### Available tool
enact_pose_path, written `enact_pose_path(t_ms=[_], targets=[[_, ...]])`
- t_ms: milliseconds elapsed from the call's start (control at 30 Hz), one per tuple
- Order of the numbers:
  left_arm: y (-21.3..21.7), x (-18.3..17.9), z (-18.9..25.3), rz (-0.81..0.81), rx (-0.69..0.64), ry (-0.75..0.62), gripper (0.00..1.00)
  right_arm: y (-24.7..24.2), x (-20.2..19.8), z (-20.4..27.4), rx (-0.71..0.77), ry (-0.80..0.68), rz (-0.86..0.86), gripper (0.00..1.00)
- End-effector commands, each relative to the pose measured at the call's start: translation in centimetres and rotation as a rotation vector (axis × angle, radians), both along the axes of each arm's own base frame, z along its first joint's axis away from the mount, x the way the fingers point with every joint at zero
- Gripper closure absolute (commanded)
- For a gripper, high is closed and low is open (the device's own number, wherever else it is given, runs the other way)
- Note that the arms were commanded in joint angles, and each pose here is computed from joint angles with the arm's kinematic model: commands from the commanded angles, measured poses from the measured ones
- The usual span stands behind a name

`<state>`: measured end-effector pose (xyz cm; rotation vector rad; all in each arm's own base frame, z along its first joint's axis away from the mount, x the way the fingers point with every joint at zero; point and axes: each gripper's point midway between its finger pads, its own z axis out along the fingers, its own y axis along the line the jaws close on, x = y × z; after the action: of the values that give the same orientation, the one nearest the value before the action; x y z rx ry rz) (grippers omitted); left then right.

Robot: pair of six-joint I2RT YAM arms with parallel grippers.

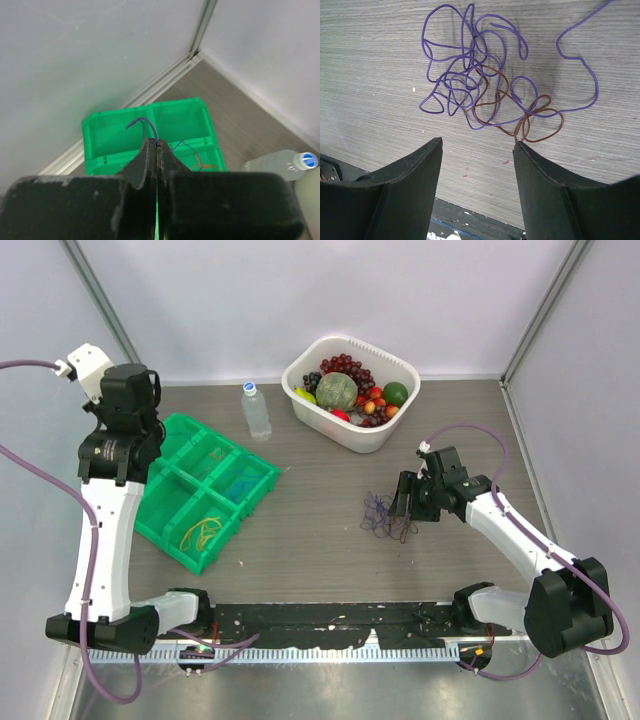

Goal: Untangle the cables

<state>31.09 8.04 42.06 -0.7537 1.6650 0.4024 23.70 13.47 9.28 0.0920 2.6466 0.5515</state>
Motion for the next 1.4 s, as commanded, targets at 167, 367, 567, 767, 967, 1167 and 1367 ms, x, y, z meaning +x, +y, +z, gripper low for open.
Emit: enact_pose_path(t_ms=[167,367,567,767,967,1167,1367], targets=[[4.4,-3.4,-7.7,0.297,-0.158,0.037,1.00,0.1,0.5,0.8,0.007,-0.052,0.008,0.36],[5.1,-3.5,-9.9,0.357,-0.190,0.076,1.00,0.2,0.5,0.6,0.010,-0.044,0.010,0.36],[4.7,-3.6,-12.7,0.342,-0.258,0.093,1.00,0.2,0.5,0.8,0.013,-0.053,0.013,0.36],[1.8,-0.1,-16.6,0.168,-0.374,0.167,1.00,0.3,0.5,0.6,0.015,-0.043,0.017,0.36],[-0.1,0.9,-21.4,0.097,-0.489,0.288,1.00,0.2,0.5,0.9,0.015,-0.057,0.012,0.36],[0.9,0.8,-23.8,0.137,-0.538,0.305,1.00,0.2,0.5,0.9,0.013,-0.059,0.010,0.36],[1.9,1.5,-19.4,0.127,-0.492,0.235,1.00,0.3,0.5,0.8,0.017,-0.056,0.012,0.36]])
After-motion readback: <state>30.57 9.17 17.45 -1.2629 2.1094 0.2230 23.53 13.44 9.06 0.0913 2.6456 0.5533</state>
